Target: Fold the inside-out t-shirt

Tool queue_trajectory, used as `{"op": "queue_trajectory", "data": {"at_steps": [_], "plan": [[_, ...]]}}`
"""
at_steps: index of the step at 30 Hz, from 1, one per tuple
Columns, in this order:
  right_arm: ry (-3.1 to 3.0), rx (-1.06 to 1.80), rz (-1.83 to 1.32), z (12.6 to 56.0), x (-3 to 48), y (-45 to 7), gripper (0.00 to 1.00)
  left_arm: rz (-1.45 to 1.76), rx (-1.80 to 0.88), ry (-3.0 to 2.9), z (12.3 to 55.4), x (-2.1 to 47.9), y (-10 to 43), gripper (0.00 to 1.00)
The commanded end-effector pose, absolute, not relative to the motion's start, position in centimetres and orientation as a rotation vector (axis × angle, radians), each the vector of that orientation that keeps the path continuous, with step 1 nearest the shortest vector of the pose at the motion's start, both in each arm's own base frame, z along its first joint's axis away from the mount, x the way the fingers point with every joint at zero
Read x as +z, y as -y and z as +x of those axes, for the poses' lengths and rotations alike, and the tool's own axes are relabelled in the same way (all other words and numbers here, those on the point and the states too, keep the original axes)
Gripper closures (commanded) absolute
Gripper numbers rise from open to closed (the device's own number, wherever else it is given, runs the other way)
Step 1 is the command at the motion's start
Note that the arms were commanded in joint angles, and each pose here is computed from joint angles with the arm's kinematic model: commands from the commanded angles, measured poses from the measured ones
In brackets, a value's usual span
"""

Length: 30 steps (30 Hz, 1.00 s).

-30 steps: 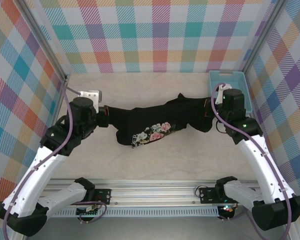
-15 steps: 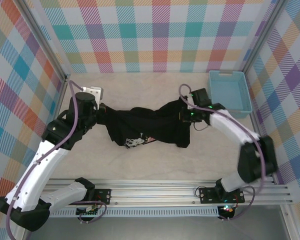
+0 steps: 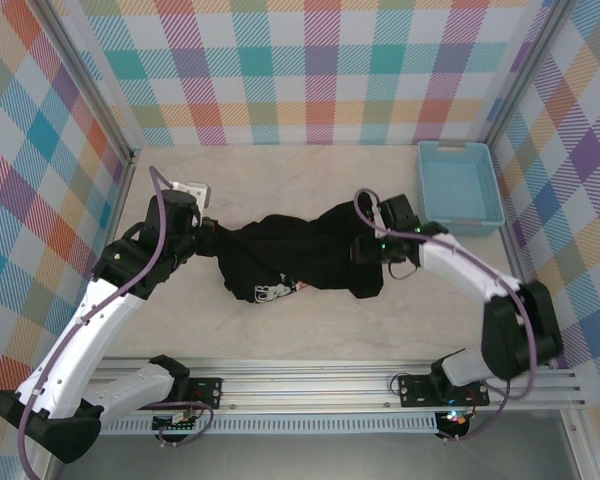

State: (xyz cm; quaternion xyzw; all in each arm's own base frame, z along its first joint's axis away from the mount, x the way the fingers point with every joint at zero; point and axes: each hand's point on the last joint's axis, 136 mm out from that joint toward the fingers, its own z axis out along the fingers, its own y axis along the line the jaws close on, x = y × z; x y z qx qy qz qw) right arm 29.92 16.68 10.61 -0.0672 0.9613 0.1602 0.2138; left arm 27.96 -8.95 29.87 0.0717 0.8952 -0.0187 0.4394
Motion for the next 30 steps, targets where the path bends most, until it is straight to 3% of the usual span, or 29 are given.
{"op": "queue_trajectory", "data": {"at_steps": [1,6,14,23,30], "plan": [[-2.777,0.419,-0.107,25.9,7.9,-16.1,0.36,0.178,-0.072,-2.21,28.5,30.0,9.1,1.0],[-2.763,0.576,-0.035,25.8,6.4,-18.0,0.41,0.176,-0.091,-2.203,28.4,30.2,9.2,1.0],[-2.699,0.526,0.042,29.0,5.3,-18.0,0.58,0.18,-0.102,-2.197,28.2,30.3,9.2,1.0],[-2.693,0.451,0.059,29.9,6.2,-15.5,1.0,0.174,-0.096,-2.188,28.1,30.5,9.0,1.0],[-2.532,0.532,0.081,29.4,12.4,-10.9,1.0,0.11,-0.059,-2.18,28.1,31.0,7.8,1.0]]}}
